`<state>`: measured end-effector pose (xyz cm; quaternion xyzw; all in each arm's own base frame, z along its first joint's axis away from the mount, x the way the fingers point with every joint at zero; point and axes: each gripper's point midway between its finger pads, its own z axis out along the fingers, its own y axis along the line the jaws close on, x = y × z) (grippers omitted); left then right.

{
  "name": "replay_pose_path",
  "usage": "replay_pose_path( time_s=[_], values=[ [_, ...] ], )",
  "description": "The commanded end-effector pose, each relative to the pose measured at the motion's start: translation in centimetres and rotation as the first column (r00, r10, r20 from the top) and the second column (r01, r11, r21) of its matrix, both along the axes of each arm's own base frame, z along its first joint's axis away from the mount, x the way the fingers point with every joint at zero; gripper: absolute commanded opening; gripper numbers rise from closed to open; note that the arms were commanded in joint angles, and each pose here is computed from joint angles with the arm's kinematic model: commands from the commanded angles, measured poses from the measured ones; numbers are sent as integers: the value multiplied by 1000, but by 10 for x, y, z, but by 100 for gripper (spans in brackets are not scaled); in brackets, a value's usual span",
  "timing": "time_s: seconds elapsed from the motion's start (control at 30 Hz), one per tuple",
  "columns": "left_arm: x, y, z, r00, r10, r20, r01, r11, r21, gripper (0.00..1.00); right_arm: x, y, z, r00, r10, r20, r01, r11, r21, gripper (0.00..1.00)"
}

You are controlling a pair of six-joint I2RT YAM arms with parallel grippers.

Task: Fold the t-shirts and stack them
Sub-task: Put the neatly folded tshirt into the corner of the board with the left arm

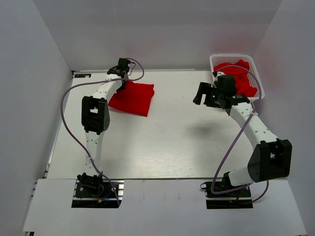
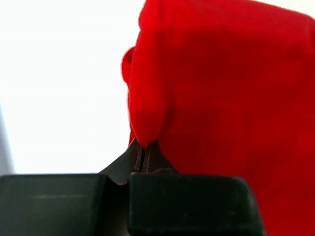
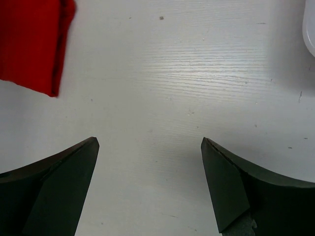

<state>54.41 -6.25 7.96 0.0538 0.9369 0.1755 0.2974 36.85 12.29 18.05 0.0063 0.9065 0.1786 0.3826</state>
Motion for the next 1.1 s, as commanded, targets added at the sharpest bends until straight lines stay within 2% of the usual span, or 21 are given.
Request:
replay_pose_path(
  time_s=[0.0,0.13,0.23,0.33,0.4,0.5,0.53,0.57,0.73,0.87,1.0,1.03,1.07],
  values=[
    [18,62,29,994,84,64,-95,976,198,0,19,1,25,999,3,47,-3,1000,-7,90],
    [31,115,31,980,170,105,-194,931,308,0,29,7,24,999,15,31,-15,1000,6,90],
    [41,138,30,976,177,130,-212,913,348,0,36,11,30,1000,12,25,-12,1000,9,90],
    [50,173,34,955,232,184,-286,885,367,0,45,12,41,999,12,46,-13,1000,19,90],
    [59,185,44,931,251,264,-340,859,384,0,47,13,41,999,4,40,-6,1000,25,90],
    [63,206,38,923,263,279,-364,829,424,0,50,14,40,1000,-8,29,8,1000,26,90],
    [68,215,43,901,279,331,-406,812,419,0,52,12,41,999,-17,33,16,1000,26,90],
    [66,226,40,901,286,325,-415,786,459,0,51,11,38,999,-22,26,21,1000,21,90],
    [73,246,47,867,303,395,-471,755,455,0,49,8,25,999,-47,-4,47,999,12,90],
    [79,257,56,856,279,436,-487,718,497,12,48,4,23,998,-63,-25,63,998,-6,90],
    [82,263,61,842,281,461,-503,718,482,18,46,4,17,997,-66,-45,66,998,-9,90],
    [82,263,61,842,281,461,-503,718,481,24,46,3,17,996,-74,-48,73,997,-7,90],
    [82,263,61,842,281,461,-503,718,481,38,46,2,15,995,-79,-53,78,997,-13,90]
  ],
)
